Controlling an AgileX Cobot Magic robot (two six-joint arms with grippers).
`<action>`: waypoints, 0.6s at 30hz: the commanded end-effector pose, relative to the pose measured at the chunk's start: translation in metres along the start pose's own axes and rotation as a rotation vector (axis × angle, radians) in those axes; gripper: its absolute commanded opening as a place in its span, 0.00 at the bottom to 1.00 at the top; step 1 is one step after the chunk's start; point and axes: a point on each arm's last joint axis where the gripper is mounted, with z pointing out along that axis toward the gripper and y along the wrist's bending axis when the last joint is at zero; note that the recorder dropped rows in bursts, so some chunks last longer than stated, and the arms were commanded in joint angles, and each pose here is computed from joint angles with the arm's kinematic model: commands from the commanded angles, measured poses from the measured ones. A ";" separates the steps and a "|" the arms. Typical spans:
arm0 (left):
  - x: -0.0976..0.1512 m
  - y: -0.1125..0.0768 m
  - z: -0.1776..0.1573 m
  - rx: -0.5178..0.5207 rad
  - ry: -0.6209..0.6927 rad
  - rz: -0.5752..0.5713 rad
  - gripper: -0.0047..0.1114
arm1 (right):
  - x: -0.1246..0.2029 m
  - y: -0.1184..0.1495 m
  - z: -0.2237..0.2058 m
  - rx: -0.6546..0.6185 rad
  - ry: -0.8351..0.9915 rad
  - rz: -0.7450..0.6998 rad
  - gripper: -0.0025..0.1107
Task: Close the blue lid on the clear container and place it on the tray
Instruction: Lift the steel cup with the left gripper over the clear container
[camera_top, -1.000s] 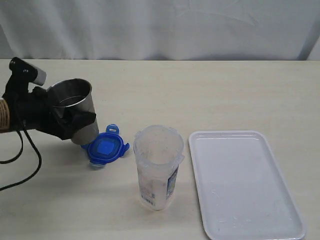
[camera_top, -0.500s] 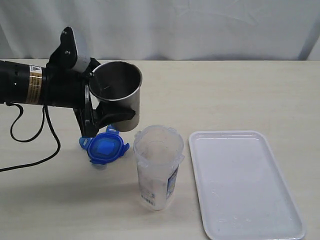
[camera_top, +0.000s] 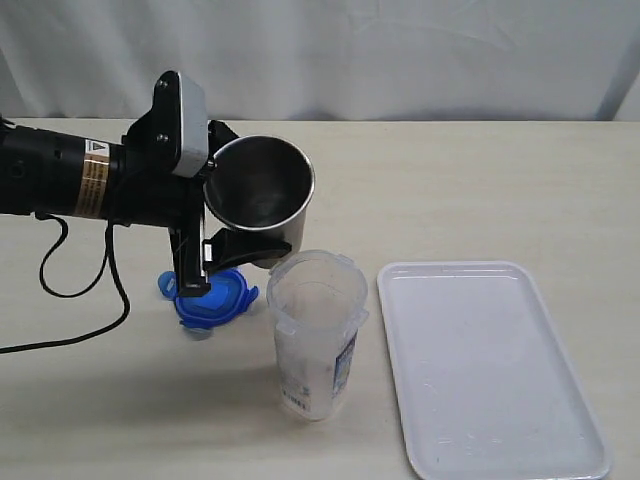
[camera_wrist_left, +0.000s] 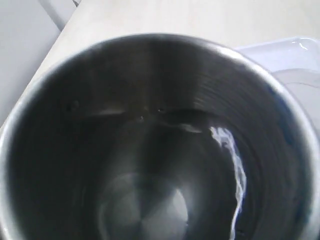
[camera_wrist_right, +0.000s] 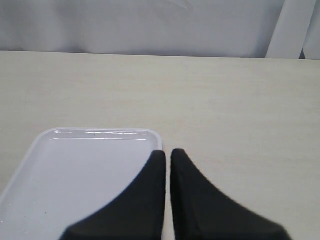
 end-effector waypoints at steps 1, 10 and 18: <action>-0.008 0.007 -0.001 -0.058 -0.043 0.013 0.04 | 0.001 0.000 0.000 -0.001 -0.003 -0.003 0.06; -0.011 0.016 -0.002 -0.156 -0.085 -0.073 0.04 | 0.001 0.000 0.000 -0.001 -0.003 -0.003 0.06; -0.018 0.027 -0.003 -0.211 -0.114 -0.162 0.04 | 0.001 0.000 0.000 -0.001 -0.003 -0.003 0.06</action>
